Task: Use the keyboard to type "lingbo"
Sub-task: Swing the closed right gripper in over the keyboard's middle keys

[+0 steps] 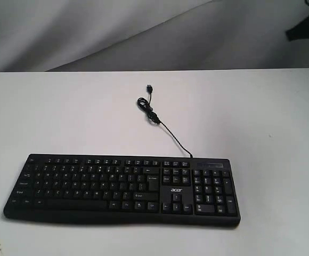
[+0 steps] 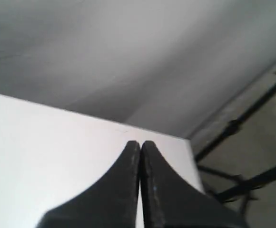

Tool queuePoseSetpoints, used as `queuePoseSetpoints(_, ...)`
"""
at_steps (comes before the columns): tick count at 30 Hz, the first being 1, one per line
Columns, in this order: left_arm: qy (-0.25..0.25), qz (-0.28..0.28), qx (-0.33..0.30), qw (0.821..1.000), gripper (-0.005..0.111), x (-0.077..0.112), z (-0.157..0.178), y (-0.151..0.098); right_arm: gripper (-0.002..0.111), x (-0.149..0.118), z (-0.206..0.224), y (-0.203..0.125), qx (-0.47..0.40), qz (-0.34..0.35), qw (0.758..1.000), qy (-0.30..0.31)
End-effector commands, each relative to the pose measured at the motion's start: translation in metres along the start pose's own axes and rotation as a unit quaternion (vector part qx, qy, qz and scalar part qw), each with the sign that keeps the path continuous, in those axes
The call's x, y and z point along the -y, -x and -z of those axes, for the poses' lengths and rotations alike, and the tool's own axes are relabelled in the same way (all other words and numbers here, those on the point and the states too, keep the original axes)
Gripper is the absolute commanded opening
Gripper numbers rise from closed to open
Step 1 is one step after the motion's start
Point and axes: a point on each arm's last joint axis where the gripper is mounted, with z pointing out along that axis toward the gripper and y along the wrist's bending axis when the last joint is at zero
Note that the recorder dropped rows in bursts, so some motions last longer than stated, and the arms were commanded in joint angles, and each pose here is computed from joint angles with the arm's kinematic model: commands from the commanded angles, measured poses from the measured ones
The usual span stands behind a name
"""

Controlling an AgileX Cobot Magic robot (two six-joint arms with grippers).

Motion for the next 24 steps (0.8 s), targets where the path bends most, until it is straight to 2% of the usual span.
queuePoseSetpoints(1, -0.004, 0.001, 0.005, 1.0, 0.001, 0.001, 0.0, -0.001, 0.0, -0.041, -0.01, 0.002, -0.001, -0.017, 0.989, 0.144)
queuePoseSetpoints(4, -0.004, 0.001, 0.005, 1.0, 0.001, 0.001, 0.0, -0.001, 0.0, -0.074, -0.005, 0.002, -0.01, 0.046, 0.974, 0.221)
queuePoseSetpoints(8, -0.004, 0.001, 0.005, 1.0, 0.001, 0.001, 0.0, -0.001, 0.0, -0.125, 0.022, 0.005, 0.004, 0.116, 0.92, 0.375)
queuePoseSetpoints(11, -0.004, 0.001, 0.005, 1.0, 0.001, 0.001, 0.0, -0.001, 0.0, -0.166, 0.058, 0.01, 0.046, 0.152, 0.834, 0.528)
queuePoseSetpoints(13, -0.004, 0.001, 0.005, 1.0, 0.001, 0.001, 0.0, -0.001, 0.0, -0.189, 0.081, 0.013, 0.061, 0.149, 0.788, 0.594)
queuePoseSetpoints(21, -0.004, 0.001, 0.005, 1.0, 0.001, 0.001, 0.0, -0.001, 0.0, -0.268, 0.131, -0.007, 0.059, 0.257, 0.735, 0.625)
queuePoseSetpoints(24, -0.004, 0.001, 0.005, 1.0, 0.001, 0.001, 0.0, -0.001, 0.0, -0.29, 0.141, -0.019, 0.057, 0.282, 0.725, 0.626)
